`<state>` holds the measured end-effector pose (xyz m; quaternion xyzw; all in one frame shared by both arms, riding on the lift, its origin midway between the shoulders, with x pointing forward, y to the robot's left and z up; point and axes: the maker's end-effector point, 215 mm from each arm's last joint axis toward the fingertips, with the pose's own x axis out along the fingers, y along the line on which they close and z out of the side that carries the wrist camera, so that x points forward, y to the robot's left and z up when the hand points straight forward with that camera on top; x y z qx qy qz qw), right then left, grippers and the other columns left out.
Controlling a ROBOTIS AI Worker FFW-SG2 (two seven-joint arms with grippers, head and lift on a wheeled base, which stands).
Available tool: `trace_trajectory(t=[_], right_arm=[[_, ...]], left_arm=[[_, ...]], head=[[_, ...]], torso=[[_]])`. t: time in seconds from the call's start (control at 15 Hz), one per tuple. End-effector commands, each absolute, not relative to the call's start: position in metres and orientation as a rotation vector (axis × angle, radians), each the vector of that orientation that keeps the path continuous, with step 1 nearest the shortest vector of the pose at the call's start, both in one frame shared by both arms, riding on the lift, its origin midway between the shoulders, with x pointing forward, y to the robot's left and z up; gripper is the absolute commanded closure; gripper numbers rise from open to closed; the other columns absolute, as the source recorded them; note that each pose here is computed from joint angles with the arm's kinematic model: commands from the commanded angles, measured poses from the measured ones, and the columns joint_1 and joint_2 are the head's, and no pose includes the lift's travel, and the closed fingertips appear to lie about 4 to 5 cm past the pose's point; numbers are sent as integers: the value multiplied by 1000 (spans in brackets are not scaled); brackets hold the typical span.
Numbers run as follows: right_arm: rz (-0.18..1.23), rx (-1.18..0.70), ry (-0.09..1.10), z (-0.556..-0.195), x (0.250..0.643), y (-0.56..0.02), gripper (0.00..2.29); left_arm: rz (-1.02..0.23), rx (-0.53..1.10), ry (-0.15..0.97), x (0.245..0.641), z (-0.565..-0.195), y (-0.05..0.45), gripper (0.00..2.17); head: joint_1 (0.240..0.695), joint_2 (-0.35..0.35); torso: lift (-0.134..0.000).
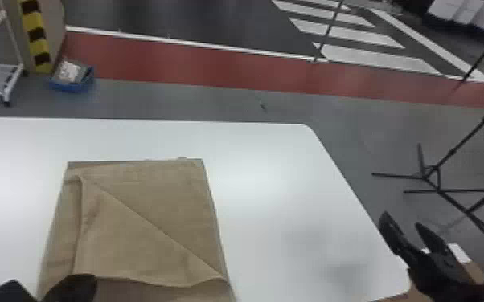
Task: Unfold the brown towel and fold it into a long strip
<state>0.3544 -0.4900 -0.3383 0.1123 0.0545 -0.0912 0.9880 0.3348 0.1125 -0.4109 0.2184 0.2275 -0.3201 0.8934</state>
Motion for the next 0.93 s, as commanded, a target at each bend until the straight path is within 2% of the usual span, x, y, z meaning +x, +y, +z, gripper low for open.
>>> trace_trajectory(t=[0.0, 0.13, 0.4, 0.67, 0.73, 0.87], right_arm=[[-90, 213, 140, -330, 391, -445, 80], [53, 265, 190, -331, 431, -394, 80], [156, 239, 296, -345, 508, -328, 80], [284, 170, 355, -353, 608, -242, 90], [317, 140, 383, -359, 629, -217, 103], [376, 98, 436, -372, 657, -177, 120]], left_arm=[[-664, 451, 449, 338, -399, 115, 1318], [-664, 457, 448, 340, -398, 124, 1318], [-697, 432, 420, 347, -388, 124, 1318], [-710, 441, 429, 345, -392, 124, 1318], [-709, 442, 432, 345, -394, 125, 1318], [-706, 442, 441, 345, -397, 130, 1315]], head=[[695, -350], [695, -350], [695, -342], [695, -242], [695, -189], [695, -143]], torso=[[-123], [-123], [-123], [-123], [-123], [-123]])
